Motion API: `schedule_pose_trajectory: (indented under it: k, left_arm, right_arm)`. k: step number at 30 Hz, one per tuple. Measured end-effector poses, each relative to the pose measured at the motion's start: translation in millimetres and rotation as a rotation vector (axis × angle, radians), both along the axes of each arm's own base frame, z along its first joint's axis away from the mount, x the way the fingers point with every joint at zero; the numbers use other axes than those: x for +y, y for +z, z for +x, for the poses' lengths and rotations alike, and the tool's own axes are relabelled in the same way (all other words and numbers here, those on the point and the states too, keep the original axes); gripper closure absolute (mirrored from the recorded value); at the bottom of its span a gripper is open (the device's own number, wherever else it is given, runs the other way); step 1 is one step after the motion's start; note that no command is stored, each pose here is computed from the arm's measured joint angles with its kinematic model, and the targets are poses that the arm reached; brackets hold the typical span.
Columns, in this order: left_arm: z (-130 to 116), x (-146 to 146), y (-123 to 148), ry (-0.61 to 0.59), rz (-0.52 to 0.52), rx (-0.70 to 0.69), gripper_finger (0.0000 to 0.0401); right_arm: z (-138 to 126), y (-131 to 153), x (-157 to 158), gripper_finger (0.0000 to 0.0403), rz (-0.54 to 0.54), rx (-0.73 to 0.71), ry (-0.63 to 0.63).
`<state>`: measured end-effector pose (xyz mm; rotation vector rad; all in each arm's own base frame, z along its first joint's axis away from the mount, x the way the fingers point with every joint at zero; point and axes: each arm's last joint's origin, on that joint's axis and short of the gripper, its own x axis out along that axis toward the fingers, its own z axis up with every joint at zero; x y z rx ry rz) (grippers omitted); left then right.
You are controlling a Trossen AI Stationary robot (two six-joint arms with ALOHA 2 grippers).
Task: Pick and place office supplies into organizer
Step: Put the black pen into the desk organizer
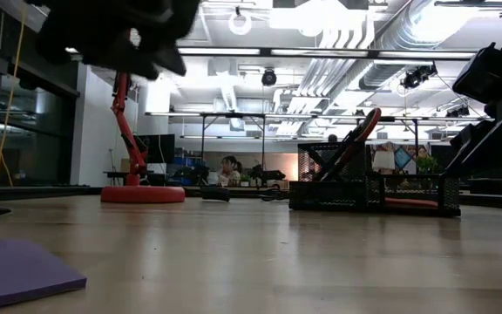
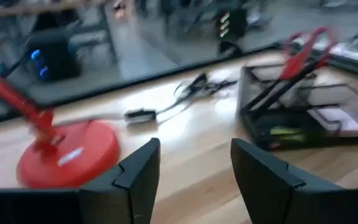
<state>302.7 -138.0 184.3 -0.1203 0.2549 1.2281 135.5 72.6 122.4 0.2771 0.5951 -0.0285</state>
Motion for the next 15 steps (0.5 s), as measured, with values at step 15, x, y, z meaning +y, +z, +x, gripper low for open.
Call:
schedule_pose_trajectory:
  k: [15]
  left_arm:
    - [-22.5, -26.8, -12.0, -0.186, -0.009, 0.345, 0.0217]
  right_arm:
    - [0.5, -0.4, 0.3, 0.0246, -0.001, 0.002, 0.000]
